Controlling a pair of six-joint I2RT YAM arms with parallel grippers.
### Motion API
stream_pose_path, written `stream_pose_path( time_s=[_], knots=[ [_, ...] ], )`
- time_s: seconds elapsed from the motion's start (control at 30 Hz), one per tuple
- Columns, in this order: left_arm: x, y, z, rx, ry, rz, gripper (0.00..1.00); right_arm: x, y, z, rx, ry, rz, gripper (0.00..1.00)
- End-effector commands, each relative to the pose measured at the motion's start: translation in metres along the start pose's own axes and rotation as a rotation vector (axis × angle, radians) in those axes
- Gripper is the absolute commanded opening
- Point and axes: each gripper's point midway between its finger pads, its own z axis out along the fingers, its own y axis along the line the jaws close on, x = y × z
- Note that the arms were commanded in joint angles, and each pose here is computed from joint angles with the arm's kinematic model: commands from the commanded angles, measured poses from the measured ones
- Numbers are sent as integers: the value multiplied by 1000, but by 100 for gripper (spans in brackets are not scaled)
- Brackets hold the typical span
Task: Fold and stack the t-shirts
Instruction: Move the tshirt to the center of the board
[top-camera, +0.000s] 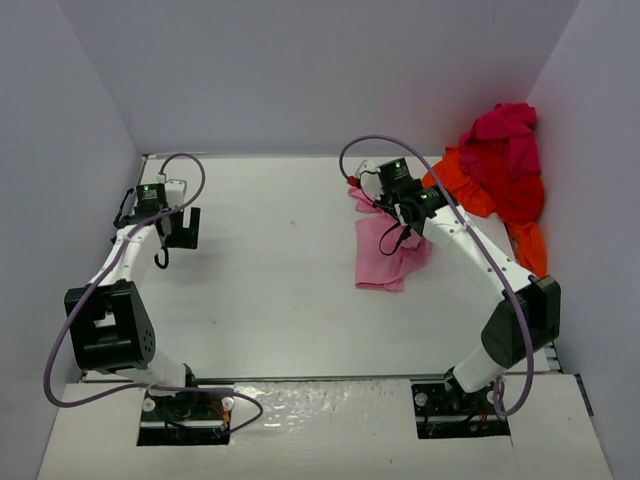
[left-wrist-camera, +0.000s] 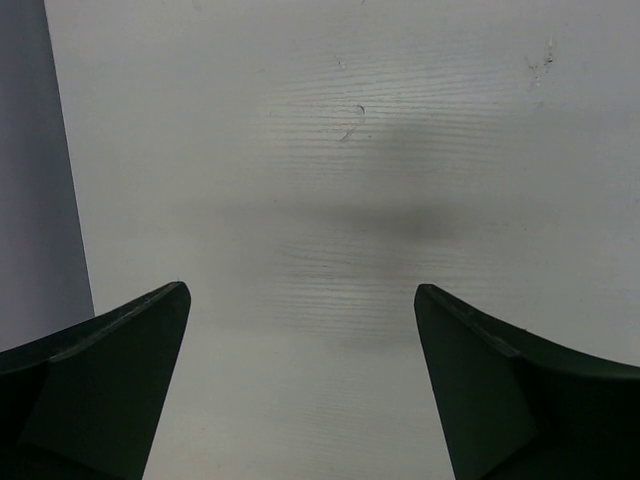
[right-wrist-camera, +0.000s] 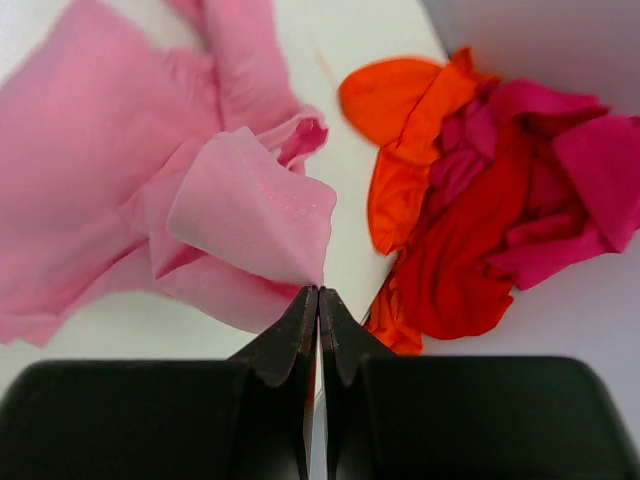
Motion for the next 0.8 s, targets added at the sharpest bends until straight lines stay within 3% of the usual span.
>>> stream_pose_path(
  time_s=[0.0,0.03,0.07,0.13,0.17,0.37,0.43,0.5,0.6,0.67,0.77],
  knots=[
    [-25,-3,-10,33,-79,33,93,52,5,17,79,215,-118,3],
    [-24,-3,-9,34,-79,38,93,64,10,20,80,260,-148,11],
    [-24,-3,-8,35,-80,41,93,69,15,22,72,273,-157,28],
    [-24,-3,-4,34,-78,42,93,76,15,24,83,311,-187,80],
    [-24,-3,-2,36,-77,42,93,74,12,24,93,314,-186,98],
    [-22,-5,3,40,-70,41,93,16,-10,36,107,189,-111,97],
    [-23,-3,2,33,-72,43,93,-8,-11,47,93,141,-93,91],
    [-24,-2,0,29,-78,45,93,-28,-8,65,75,113,-82,80],
    [-24,-1,-4,22,-84,50,93,-49,9,97,40,109,-108,77],
    [-23,1,-7,12,-86,59,93,-54,26,117,8,120,-140,67],
    [-19,3,-9,2,-85,73,93,-55,35,134,-4,139,-164,66]
  ],
)
